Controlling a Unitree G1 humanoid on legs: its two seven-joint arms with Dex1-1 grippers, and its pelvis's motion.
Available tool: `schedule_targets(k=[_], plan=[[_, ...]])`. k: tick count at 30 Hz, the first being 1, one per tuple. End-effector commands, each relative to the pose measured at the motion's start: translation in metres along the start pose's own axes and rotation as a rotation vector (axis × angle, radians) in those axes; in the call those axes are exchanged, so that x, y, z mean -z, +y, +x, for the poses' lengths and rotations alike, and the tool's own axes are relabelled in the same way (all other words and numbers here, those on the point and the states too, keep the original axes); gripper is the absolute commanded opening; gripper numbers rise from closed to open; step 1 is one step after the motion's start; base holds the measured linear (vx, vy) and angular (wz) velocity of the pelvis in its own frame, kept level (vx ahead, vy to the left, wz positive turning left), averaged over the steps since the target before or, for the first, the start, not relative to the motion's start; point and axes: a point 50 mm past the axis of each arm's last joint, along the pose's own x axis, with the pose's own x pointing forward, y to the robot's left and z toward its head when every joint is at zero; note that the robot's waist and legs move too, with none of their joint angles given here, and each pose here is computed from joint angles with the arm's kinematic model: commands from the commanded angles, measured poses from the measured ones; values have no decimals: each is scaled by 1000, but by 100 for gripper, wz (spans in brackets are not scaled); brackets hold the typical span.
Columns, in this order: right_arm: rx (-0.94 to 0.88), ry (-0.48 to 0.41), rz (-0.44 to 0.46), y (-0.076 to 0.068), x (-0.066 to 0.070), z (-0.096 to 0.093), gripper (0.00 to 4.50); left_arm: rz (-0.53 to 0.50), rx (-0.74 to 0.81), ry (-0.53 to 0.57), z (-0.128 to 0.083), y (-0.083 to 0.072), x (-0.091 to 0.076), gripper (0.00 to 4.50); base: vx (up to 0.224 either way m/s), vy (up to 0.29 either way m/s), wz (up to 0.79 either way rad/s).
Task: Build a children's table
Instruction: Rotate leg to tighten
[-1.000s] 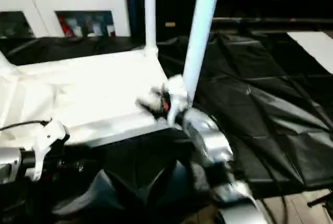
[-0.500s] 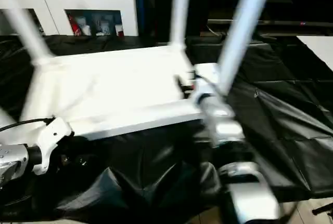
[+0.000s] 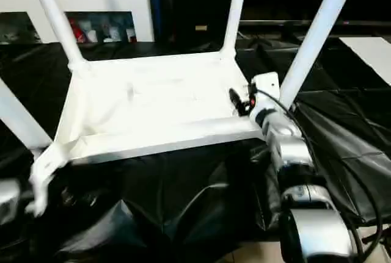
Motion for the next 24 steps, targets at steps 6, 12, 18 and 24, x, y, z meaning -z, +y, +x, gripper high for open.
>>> schedule_targets(k=[6,12,18,24], plan=[[-261,-10,3,35,16,-33,328,5,-36,5,-41,14,2,440,0,0,0],[-295,21,21,35,30,-60,328,7,-103,-41,-70,28,-4,440,0,0,0],[-211,78,38,17,34,-85,328,5,-206,-11,-97,42,-3,440,0,0,0],[-183,97,38,9,36,-93,328,7,-266,5,-108,49,-3,440,0,0,0]])
